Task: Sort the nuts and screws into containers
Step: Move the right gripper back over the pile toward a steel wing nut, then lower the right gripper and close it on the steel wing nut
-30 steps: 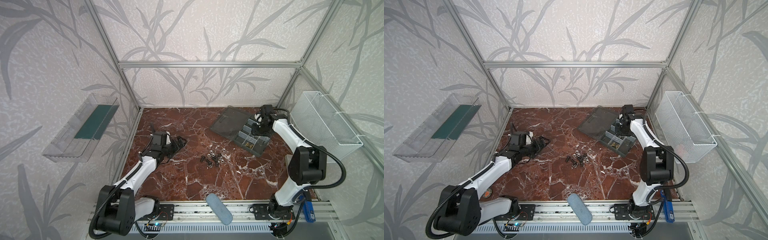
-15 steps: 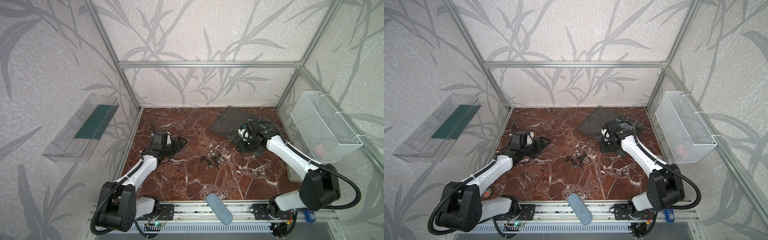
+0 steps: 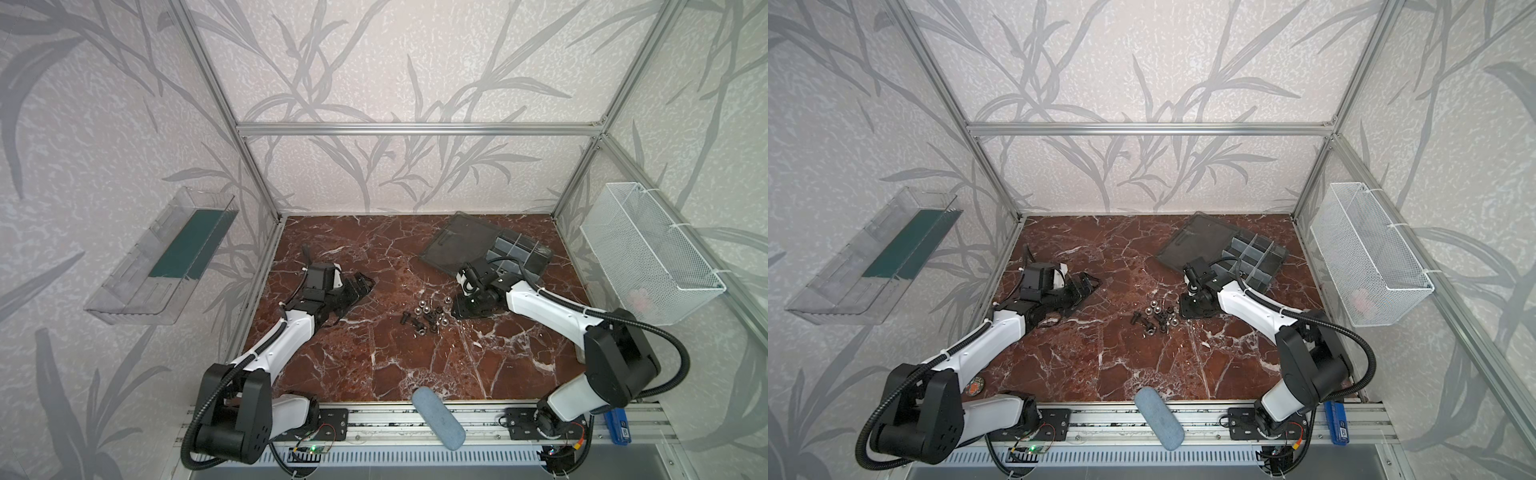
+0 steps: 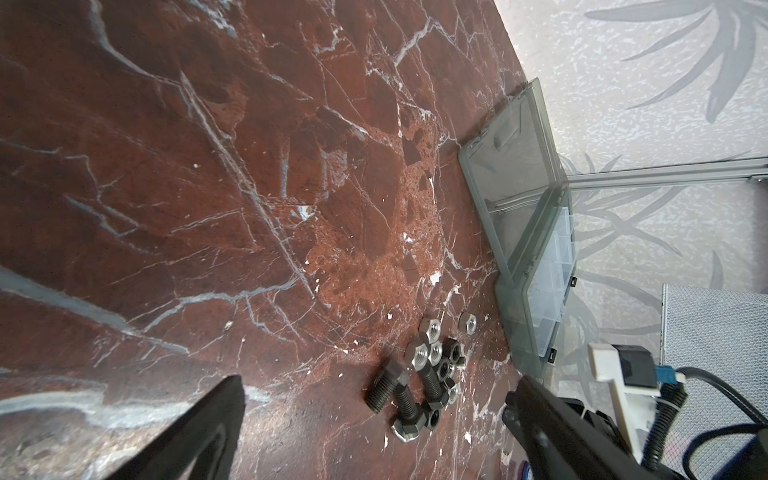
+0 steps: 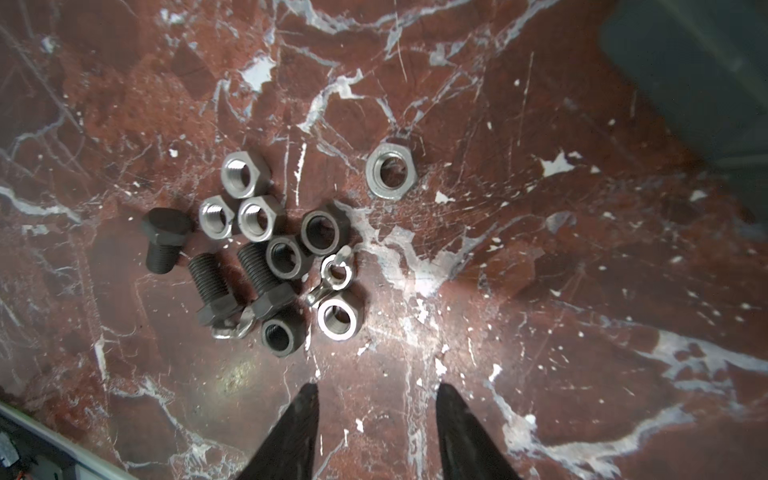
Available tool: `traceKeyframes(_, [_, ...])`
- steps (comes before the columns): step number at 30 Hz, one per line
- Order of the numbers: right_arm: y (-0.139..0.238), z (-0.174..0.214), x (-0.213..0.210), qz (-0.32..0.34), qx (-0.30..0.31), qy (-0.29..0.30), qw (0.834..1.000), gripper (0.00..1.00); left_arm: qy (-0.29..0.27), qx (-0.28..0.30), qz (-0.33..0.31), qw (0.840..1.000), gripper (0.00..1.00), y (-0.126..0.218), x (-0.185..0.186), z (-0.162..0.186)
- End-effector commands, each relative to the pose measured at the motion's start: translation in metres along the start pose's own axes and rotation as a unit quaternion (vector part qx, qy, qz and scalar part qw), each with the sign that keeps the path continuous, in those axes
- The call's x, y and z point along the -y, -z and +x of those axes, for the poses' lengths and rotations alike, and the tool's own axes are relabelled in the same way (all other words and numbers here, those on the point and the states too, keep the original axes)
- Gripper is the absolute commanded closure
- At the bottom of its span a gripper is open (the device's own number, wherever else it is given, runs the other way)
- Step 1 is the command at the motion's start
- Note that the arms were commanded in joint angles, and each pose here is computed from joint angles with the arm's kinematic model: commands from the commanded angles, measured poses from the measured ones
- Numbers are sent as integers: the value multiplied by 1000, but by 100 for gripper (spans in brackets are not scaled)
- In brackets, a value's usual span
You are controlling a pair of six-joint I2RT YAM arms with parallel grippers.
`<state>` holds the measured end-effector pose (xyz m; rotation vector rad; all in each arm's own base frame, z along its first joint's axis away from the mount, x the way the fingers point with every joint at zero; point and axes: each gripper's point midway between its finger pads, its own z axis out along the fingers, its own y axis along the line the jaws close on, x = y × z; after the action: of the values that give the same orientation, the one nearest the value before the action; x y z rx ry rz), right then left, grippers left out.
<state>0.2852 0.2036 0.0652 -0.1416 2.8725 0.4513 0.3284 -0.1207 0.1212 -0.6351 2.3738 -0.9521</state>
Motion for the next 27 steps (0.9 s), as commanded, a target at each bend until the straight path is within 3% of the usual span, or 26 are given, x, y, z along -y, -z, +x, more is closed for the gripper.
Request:
traceKeyframes(1, [-6,-18,-10,-6,17,-11,1000,53,2,-4,-5,1000,0,-1,-3,3])
traceKeyframes(11, [-38,-20,-20,9,-15,9,1000,58,2,-7,-7,1000,1,-5,-4,2])
traceKeyframes(27, [-58,-19,-25,21,-38,25,999,62,-1,-10,-7,1000,0,-6,-5,3])
